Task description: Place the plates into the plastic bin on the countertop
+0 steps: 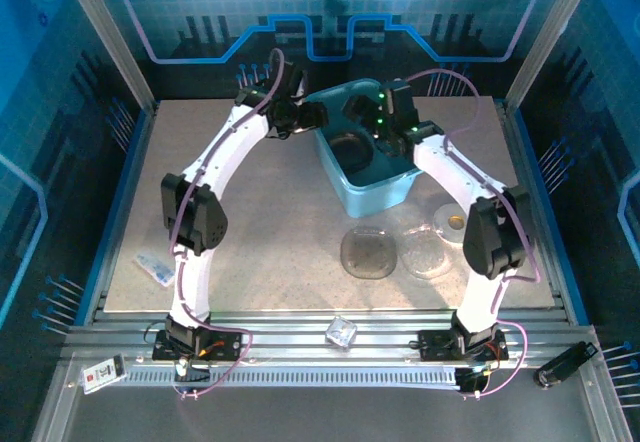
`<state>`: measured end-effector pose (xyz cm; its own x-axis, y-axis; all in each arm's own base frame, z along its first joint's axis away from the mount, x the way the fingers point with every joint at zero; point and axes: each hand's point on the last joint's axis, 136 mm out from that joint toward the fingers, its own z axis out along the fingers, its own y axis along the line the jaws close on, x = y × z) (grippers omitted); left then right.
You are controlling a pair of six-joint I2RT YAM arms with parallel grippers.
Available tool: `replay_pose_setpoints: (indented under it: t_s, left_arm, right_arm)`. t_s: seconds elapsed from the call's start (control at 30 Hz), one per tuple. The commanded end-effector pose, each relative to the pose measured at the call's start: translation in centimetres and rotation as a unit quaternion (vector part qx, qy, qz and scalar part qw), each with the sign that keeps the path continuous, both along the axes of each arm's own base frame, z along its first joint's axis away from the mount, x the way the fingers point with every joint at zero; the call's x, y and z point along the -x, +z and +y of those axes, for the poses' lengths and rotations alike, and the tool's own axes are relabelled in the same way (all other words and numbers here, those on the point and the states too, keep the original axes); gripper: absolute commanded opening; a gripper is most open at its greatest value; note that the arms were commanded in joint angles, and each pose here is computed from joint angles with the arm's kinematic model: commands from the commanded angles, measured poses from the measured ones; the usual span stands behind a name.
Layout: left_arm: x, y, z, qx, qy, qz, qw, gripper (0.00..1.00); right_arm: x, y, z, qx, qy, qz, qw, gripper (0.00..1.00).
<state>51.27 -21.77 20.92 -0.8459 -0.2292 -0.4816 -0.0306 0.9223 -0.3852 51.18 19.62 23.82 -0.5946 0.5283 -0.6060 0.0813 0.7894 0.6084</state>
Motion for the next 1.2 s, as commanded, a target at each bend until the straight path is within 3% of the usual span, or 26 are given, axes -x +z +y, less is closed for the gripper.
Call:
replay_pose_setpoints:
  t_s: [0.0,0.3,0.53,0.83,1.17]
  left_arm:
    - [0.2,-2.1,0.0,-0.027,-0.006,0.032,0.999,0.73]
    - [-0.4,-3.9,-0.3,-0.037,-0.003,0.063,0.997,0.68]
    - [-1.4,-4.3,0.2,-0.042,-0.005,0.061,0.997,0.48]
    - [-2.8,-3.3,2.2,-0.028,0.004,0.044,0.999,0.31]
    - [-3.1,-2.7,3.7,-0.035,-0.033,0.034,0.998,0.28]
  right_arm:
    - [-0.3,3.9,-0.9,0.011,0.028,-0.073,0.997,0.92]
    - [-0.3,3.9,-5.0,0.044,-0.002,-0.070,0.997,0.90]
    - [0.2,2.9,-6.6,0.053,-0.016,-0.056,0.997,0.91]
    - [1.0,2.7,-7.7,0.064,-0.022,-0.046,0.997,0.91]
    - [2.0,2.0,-8.6,0.081,-0.025,-0.028,0.996,0.93]
